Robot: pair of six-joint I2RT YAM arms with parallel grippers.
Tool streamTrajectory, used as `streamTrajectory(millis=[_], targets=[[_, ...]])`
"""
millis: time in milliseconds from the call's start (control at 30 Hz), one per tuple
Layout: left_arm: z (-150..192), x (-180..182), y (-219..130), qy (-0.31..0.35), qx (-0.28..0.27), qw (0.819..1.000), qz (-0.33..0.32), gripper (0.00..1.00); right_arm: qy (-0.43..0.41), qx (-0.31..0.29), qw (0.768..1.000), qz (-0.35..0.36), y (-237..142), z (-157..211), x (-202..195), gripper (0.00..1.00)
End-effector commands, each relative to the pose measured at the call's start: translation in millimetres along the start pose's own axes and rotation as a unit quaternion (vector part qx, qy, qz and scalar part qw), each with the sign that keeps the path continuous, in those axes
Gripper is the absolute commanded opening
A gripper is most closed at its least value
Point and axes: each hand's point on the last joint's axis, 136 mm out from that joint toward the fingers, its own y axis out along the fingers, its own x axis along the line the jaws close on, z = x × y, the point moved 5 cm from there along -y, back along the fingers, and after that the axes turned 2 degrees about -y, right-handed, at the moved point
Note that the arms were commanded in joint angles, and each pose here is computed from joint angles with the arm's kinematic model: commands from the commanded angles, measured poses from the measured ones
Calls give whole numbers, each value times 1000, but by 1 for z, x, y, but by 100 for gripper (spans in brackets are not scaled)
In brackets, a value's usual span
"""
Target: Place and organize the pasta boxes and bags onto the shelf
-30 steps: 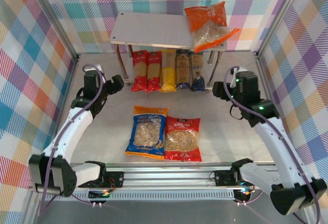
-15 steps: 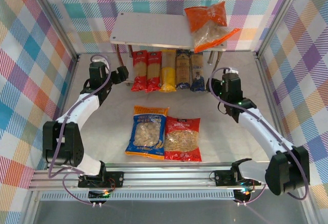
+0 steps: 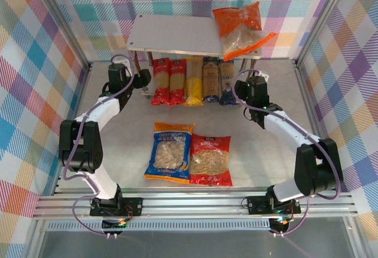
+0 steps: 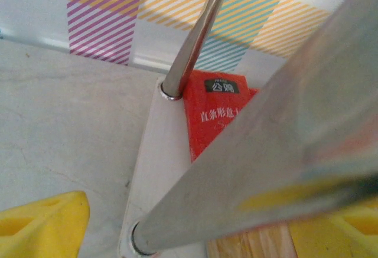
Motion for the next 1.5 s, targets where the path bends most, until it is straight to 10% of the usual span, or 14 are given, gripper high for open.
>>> streamTrajectory(millis=[0, 367, 500, 1467], targets=[[-18, -2, 8, 18, -29, 999, 19, 84, 21, -45, 999, 5, 10, -24, 3, 71], [-10, -6, 13, 18, -20, 999, 44, 45, 15, -34, 999, -19, 30, -24, 14, 22], [-10, -8, 10, 20, -18, 998, 52, 0, 11, -33, 999, -14, 24, -22, 10, 0], [19, -25, -87, 31, -12, 999, 10, 0, 3, -29, 999, -15, -80, -11, -25, 0]])
